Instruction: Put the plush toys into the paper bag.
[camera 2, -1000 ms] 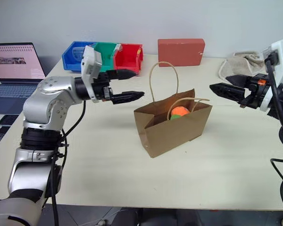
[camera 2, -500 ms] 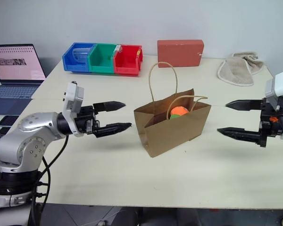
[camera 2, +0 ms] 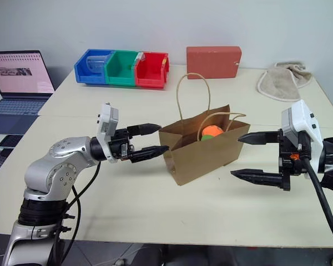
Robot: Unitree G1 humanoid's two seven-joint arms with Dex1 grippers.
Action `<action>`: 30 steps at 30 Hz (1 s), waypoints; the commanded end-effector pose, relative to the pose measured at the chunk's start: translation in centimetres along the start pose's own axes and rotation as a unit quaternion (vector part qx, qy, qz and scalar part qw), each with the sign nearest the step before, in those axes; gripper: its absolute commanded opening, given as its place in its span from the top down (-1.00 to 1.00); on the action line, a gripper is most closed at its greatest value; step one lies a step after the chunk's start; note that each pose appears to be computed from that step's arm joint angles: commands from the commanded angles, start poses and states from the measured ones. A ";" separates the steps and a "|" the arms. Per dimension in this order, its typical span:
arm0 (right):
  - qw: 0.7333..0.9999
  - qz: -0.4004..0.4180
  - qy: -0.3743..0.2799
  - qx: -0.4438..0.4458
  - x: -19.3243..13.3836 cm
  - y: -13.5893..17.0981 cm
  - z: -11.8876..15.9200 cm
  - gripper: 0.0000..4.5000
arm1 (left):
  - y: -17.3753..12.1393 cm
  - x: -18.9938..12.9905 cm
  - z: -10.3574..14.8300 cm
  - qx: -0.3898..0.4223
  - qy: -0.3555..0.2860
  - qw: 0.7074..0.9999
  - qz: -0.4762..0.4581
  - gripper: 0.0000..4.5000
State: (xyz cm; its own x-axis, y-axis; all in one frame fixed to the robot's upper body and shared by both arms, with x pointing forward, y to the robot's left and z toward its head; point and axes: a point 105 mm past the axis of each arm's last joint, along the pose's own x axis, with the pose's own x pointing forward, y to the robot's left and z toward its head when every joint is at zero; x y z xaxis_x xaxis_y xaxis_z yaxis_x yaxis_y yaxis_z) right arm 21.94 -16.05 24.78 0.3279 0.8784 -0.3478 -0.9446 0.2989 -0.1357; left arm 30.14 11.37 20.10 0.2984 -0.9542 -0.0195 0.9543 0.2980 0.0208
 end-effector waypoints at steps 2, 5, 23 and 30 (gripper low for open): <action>1.000 0.019 -0.006 -0.012 -0.1 0.8 1.1 -0.98 | -1.2 -0.2 0.7 0.010 0.009 0.998 -0.056 -1.00; 1.000 0.024 -0.009 -0.011 0.0 0.9 1.3 -0.98 | -1.2 -0.4 0.3 0.013 0.028 0.997 -0.069 -1.00; 0.998 0.012 0.008 -0.066 1.4 1.1 0.1 -0.98 | -1.7 3.2 -2.0 0.073 0.022 0.997 -0.001 -1.00; 0.996 0.003 -0.011 -0.091 1.7 1.0 0.3 -1.00 | -0.3 3.3 -2.0 0.075 0.003 0.996 0.039 -0.82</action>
State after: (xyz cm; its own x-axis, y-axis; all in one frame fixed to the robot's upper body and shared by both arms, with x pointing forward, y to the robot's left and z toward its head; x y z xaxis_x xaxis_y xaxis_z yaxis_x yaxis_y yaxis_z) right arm 21.76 -14.31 23.88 0.3206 0.8827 -0.3436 -0.9341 0.2344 -0.2693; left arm 30.53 7.78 16.95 0.3528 -0.9348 -0.0407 0.9311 0.3464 0.1140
